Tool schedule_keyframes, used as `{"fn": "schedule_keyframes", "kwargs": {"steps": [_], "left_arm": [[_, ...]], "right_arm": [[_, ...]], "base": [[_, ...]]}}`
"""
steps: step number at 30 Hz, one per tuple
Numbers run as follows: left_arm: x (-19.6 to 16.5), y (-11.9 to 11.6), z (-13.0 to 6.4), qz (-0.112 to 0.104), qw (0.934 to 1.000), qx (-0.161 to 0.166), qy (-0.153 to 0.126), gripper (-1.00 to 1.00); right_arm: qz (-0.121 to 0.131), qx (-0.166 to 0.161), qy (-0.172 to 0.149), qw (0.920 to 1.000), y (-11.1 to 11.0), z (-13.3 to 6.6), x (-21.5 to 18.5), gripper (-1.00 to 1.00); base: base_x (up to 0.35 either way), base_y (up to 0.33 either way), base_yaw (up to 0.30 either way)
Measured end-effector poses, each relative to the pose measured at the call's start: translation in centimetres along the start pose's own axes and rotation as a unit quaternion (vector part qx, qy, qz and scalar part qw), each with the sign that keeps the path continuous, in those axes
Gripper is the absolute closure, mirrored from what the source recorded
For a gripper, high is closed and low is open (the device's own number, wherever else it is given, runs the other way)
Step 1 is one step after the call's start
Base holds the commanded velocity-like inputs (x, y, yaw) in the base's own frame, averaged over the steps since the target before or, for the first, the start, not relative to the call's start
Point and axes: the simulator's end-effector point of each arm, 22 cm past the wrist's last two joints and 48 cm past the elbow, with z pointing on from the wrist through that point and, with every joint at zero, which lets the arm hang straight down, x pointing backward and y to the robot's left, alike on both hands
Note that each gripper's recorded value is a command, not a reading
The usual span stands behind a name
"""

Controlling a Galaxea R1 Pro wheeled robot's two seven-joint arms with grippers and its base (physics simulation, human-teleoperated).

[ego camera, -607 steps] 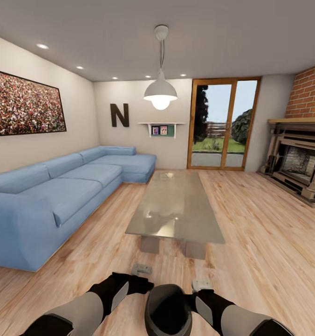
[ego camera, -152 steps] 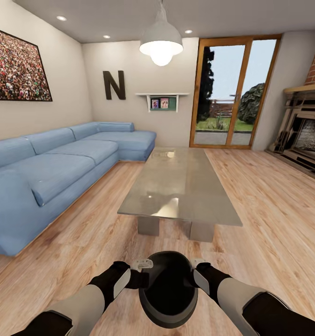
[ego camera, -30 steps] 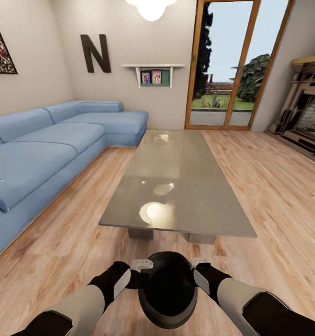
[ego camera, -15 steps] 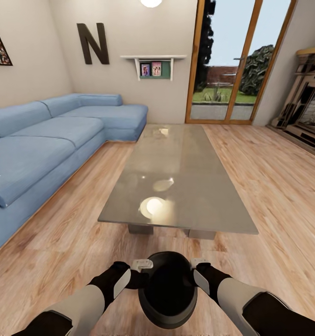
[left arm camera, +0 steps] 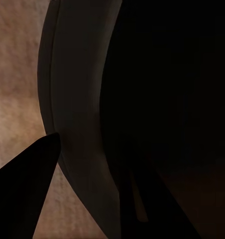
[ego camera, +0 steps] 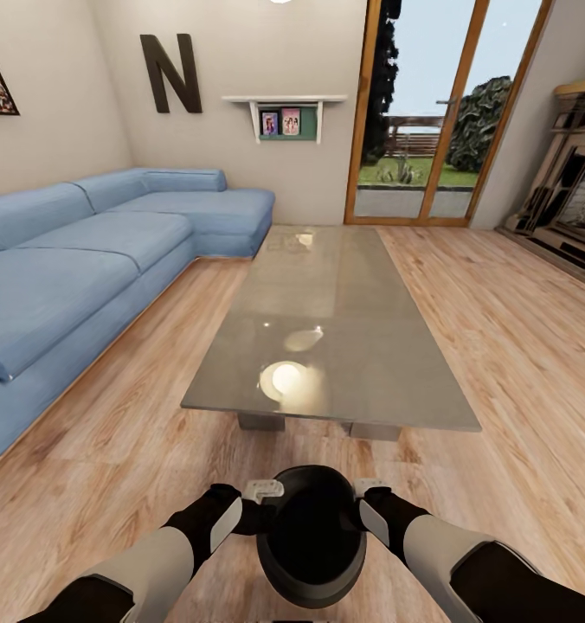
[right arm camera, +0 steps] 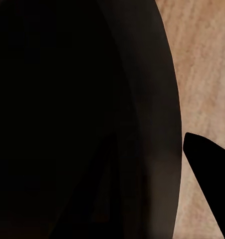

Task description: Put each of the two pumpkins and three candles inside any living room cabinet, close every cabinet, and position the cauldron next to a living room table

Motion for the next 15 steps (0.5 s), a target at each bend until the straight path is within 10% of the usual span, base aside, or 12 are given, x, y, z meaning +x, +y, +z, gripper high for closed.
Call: {"fn": "schedule_keyframes", "kwargs": {"steps": [10,11,15], "left_arm": [[0.00,0.00,0.00,0.000,1.0000,0.000,0.000,1.00],[0.00,0.00,0.00,0.000,1.0000,0.000,0.000,1.00],[0.00,0.00,0.00,0.000,1.0000,0.000,0.000,1.00]], "right_arm": [[0.000,0.000,0.000,1.0000,0.00,0.00,0.00,1.00],[-0.001,0.000,0.000,1.0000,-0.02,0.00,0.01,-1.00],[0.009,-0.004,0.000,1.0000,0.18,0.00,0.02,-1.00]], "base": [[0.000,0.000,0.000],[0.000,0.000,0.000],[0.000,0.000,0.000]]}}
